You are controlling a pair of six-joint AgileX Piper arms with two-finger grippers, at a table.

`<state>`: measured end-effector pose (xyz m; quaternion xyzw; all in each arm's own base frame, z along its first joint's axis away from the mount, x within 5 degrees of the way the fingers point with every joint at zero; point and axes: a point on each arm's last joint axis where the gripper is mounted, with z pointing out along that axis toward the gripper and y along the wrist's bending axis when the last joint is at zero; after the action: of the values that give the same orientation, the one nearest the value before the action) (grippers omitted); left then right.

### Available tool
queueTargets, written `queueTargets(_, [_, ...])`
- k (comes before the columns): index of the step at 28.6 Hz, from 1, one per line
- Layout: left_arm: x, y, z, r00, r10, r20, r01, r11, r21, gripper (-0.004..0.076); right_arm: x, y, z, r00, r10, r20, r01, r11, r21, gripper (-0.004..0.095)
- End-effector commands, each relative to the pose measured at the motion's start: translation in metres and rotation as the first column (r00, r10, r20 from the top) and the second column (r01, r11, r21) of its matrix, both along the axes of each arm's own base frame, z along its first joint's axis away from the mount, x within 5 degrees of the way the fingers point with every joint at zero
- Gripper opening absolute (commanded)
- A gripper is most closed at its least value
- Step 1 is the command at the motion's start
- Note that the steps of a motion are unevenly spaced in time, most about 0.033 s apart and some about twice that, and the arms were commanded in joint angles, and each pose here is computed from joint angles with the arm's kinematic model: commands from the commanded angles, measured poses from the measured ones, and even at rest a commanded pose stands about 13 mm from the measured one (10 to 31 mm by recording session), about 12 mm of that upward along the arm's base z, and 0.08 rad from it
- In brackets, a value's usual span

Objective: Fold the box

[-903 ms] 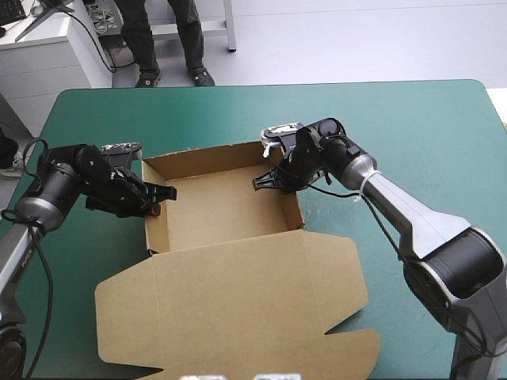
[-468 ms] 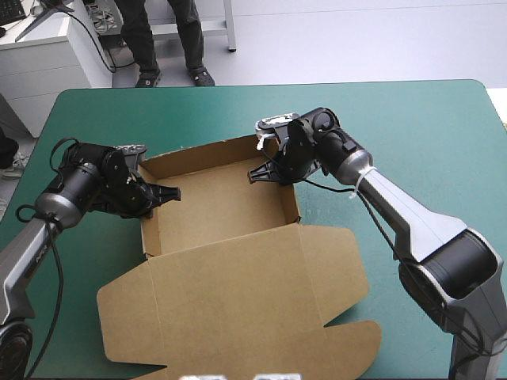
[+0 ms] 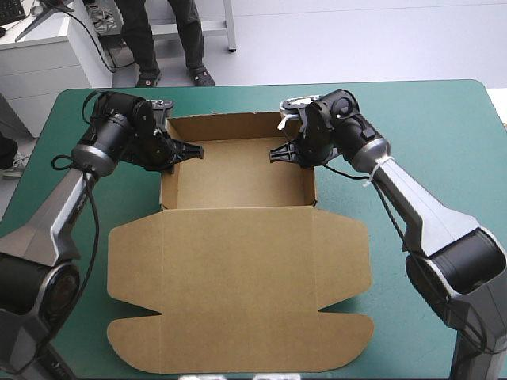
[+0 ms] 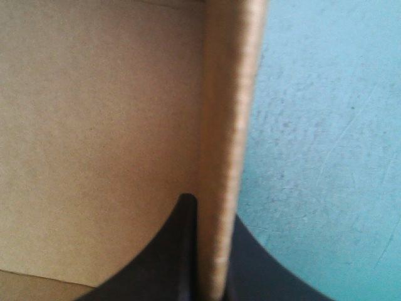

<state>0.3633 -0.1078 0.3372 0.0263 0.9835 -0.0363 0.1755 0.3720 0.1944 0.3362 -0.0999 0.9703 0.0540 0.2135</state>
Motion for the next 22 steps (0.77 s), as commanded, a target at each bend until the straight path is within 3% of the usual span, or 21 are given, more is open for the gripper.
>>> queueTargets(1, [0.005,-0.007,0.014,1.0,-0.025,0.012,0.025,0.999,-0.03,-0.0008,-0.009,-0.021,0.025,1.0,-0.003,0.02,0.003,1.0,0.023,-0.0019])
queueTargets(9, [0.022,-0.038,-0.033,0.987,-0.121,-0.105,0.116,0.992,-0.049,-0.0008,0.009,-0.043,-0.02,0.992,-0.052,-0.111,0.051,0.999,-0.011,-0.0018])
queueTargets(22, [0.028,-0.052,-0.05,0.97,-0.221,-0.101,0.222,0.975,-0.004,-0.0007,0.025,-0.04,-0.035,0.993,-0.034,-0.116,0.028,0.998,-0.053,0.0003])
